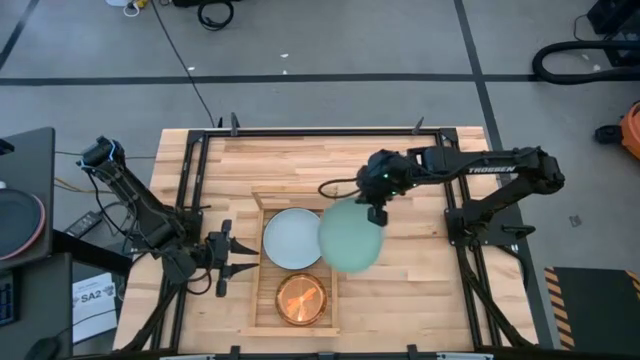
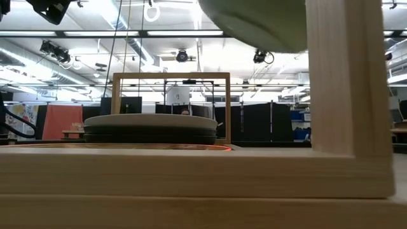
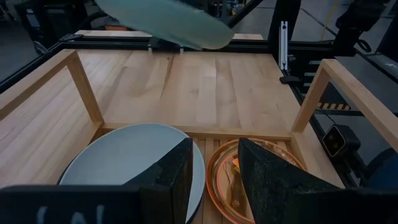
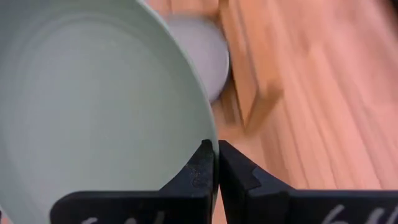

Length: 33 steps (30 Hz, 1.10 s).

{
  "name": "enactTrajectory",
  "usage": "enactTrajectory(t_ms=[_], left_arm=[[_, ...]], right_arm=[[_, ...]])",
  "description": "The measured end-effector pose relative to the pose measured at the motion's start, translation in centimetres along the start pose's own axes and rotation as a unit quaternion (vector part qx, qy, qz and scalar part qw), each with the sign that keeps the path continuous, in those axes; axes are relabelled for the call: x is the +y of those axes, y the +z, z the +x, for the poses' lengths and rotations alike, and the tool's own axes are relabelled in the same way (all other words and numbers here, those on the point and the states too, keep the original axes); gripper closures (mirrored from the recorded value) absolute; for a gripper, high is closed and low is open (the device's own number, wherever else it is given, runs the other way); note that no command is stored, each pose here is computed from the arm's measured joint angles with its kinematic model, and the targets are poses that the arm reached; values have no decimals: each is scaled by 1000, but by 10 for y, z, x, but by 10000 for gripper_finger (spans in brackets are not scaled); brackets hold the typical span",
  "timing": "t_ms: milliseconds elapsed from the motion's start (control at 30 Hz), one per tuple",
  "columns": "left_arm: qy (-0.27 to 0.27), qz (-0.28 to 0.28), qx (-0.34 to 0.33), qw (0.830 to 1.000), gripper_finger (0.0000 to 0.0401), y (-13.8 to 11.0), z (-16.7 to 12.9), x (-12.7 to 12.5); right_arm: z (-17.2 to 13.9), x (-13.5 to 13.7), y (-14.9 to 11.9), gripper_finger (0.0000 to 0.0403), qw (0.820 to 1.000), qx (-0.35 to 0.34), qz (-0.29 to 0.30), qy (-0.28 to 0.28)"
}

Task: Place and stack plates onto a shelf
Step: Stack the big green plate on top of the big gray plate on the shelf

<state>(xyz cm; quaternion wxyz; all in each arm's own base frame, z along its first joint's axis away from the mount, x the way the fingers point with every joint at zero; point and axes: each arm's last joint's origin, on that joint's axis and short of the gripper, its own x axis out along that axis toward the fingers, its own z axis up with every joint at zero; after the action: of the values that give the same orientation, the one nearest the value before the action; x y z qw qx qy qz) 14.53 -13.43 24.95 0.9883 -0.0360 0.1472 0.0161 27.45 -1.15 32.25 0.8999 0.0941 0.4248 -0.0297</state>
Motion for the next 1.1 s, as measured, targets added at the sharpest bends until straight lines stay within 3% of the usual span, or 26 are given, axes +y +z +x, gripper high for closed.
enactTrajectory(t_ms=[333,833,1100], left_arm=[[0,1,0,1000,266,0,0,0],[0,2,0,1000,266,0,0,0],[1,7,2,1000,266,0,0,0]], right_arm=[[13,5,28,388,986,-140,78,-51],[107,17,37,388,987,-142,61,-45],[133,13,31,387,988,-120,47,-90]])
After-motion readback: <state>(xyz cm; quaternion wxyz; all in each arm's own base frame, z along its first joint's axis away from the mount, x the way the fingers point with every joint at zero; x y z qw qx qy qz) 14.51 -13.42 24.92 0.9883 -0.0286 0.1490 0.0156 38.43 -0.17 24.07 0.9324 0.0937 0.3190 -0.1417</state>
